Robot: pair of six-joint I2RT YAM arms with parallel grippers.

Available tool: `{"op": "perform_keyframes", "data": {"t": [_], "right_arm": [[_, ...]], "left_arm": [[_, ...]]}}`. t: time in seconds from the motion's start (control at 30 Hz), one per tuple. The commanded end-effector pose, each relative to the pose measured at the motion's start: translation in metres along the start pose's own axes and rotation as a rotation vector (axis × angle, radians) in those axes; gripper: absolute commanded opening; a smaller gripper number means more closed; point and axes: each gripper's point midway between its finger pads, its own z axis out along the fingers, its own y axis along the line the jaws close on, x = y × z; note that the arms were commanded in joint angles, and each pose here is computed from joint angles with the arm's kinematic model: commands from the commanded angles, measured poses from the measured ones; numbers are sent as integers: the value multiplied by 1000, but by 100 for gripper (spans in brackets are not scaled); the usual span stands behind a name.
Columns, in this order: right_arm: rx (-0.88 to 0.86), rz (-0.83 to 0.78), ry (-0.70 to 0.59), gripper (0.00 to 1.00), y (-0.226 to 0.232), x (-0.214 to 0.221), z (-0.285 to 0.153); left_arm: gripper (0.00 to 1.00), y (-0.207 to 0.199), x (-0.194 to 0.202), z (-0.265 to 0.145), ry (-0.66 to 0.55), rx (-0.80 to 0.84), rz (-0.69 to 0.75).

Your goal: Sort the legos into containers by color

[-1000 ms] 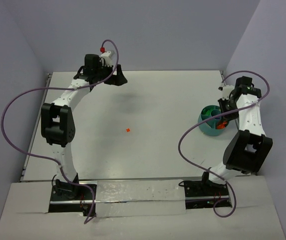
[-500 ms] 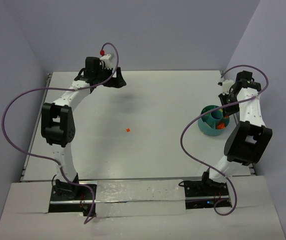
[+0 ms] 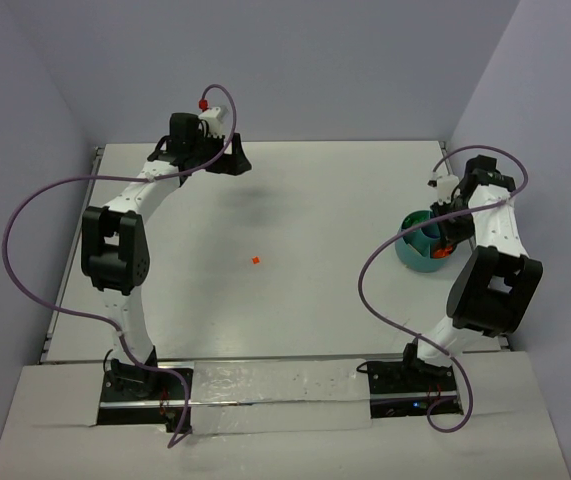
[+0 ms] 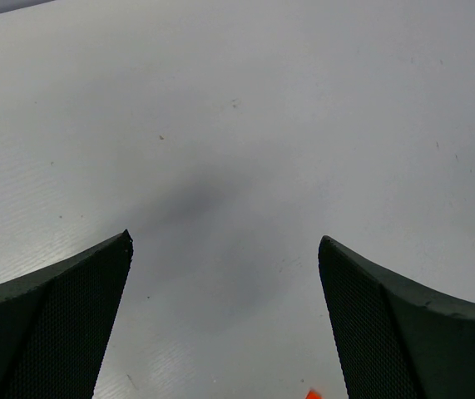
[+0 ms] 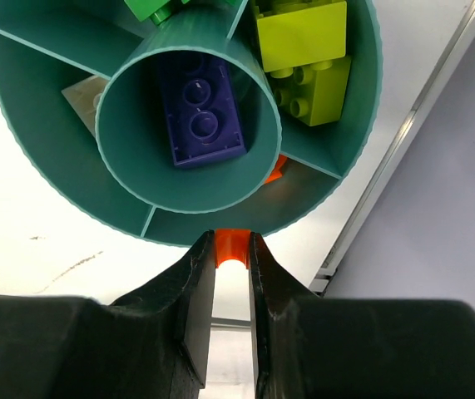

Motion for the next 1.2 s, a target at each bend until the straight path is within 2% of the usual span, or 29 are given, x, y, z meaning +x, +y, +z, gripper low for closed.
{"op": "perform_keyframes", "data": {"t": [0.0,0.13,0.17,0.23,0.33,0.4,0.63,1.17], "right_arm": [[33,-24,-67,14,-1,-13,-15],[36,-29,-77,19,-2,-17,-16],[35,-32,-77,24,-1,-17,-16],[36,-34,-77,40,-1,-18,-16],[37,-34,-79,54,-2,-19,-18],[39,-37,-79,58,-2,-18,-21],[39,-67,-108,61,6,-16,-40],[-9,-66,-94,58,18,-23,-33]], "left_arm": [[99,-15,-31,-19,-74,10,41],[99,-15,-30,-21,-73,8,40],[99,-15,-30,-21,-73,7,40],[99,-16,-29,-22,-72,7,42],[99,-16,-28,-23,-71,8,42],[99,-15,-26,-24,-69,6,41],[99,-13,-22,-26,-67,6,27],[99,-14,-23,-28,-69,22,32]]}}
